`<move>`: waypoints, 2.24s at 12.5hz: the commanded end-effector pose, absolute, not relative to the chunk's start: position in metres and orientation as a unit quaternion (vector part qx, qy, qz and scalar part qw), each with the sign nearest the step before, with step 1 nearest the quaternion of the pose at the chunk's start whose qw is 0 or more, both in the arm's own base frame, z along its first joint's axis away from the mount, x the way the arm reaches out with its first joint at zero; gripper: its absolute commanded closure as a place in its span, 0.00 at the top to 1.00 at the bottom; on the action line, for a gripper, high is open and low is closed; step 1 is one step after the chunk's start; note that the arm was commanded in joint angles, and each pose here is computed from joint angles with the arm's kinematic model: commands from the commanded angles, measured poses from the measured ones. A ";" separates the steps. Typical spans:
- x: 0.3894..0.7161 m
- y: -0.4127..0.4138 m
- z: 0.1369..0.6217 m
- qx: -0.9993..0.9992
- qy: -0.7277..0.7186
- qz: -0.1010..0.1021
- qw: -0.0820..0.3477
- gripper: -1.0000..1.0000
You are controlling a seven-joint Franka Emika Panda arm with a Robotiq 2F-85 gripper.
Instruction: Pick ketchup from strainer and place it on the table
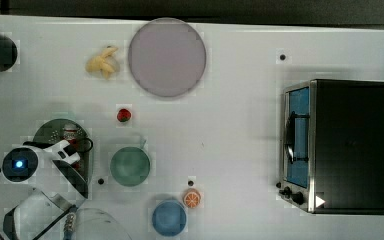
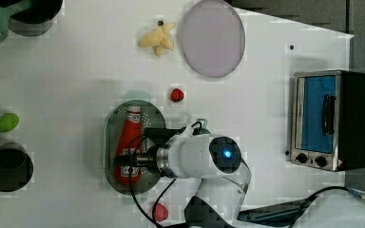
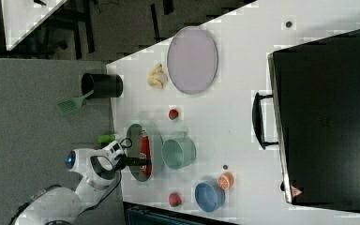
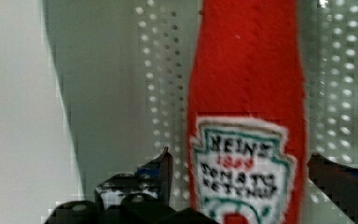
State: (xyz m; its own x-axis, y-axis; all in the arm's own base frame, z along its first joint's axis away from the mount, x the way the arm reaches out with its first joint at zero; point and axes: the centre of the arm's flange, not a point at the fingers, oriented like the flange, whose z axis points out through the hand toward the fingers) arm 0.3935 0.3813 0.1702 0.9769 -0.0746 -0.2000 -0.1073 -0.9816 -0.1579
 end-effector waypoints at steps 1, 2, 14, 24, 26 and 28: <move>0.403 0.383 0.168 -0.990 0.072 0.082 0.090 1.00; 0.402 0.382 0.166 -0.990 0.070 0.081 0.087 1.00; 0.419 0.390 0.301 -0.995 0.082 0.029 0.051 0.61; 0.563 0.246 0.432 -0.993 0.115 0.021 0.032 0.61; 0.593 0.186 0.435 -0.991 0.129 0.010 0.029 0.61; 0.612 0.116 0.430 -0.987 0.157 0.007 0.018 0.61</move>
